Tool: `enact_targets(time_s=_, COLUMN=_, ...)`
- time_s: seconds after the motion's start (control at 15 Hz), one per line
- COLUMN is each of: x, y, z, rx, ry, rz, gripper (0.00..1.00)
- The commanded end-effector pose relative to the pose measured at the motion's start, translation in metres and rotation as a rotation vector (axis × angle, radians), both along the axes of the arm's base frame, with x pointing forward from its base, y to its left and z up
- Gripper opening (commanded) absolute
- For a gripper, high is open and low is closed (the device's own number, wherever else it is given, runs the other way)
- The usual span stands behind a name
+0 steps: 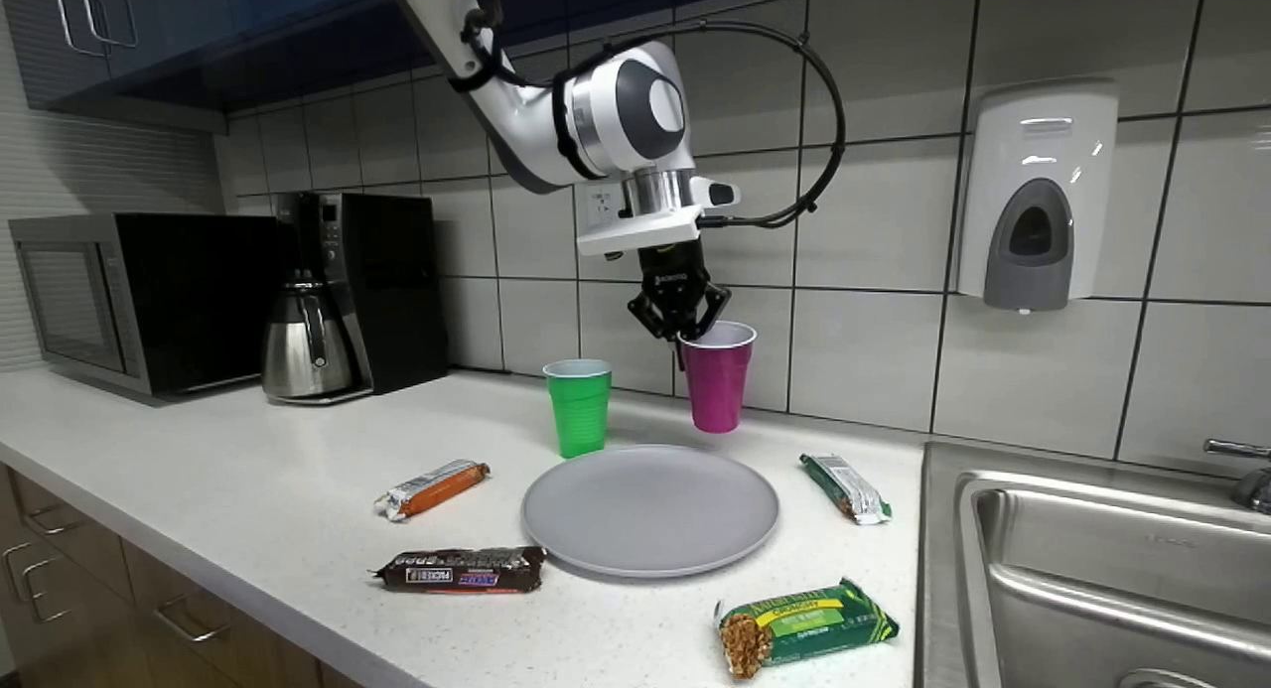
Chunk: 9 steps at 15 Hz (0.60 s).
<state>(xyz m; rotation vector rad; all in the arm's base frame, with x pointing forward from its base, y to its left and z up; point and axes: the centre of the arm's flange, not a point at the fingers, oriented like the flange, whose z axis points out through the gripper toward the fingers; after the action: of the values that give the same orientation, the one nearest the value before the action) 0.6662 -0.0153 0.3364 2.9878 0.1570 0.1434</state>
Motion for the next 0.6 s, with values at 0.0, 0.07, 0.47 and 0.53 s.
enact_targets(time_s=0.0, x=0.033, y=0.013, z=-0.010, rx=-0.007, ry=0.005, rz=0.015, gripper=0.00)
enact_targets(time_s=0.07, x=0.036, y=0.016, z=-0.013, rx=-0.010, ry=0.006, rz=0.022, gripper=0.00)
enact_targets(time_s=0.47, x=0.049, y=0.026, z=-0.028, rx=-0.013, ry=0.011, rz=0.039, gripper=0.00)
enact_targets(time_s=0.53, x=0.050, y=0.026, z=-0.030, rx=-0.014, ry=0.013, rz=0.038, gripper=0.00)
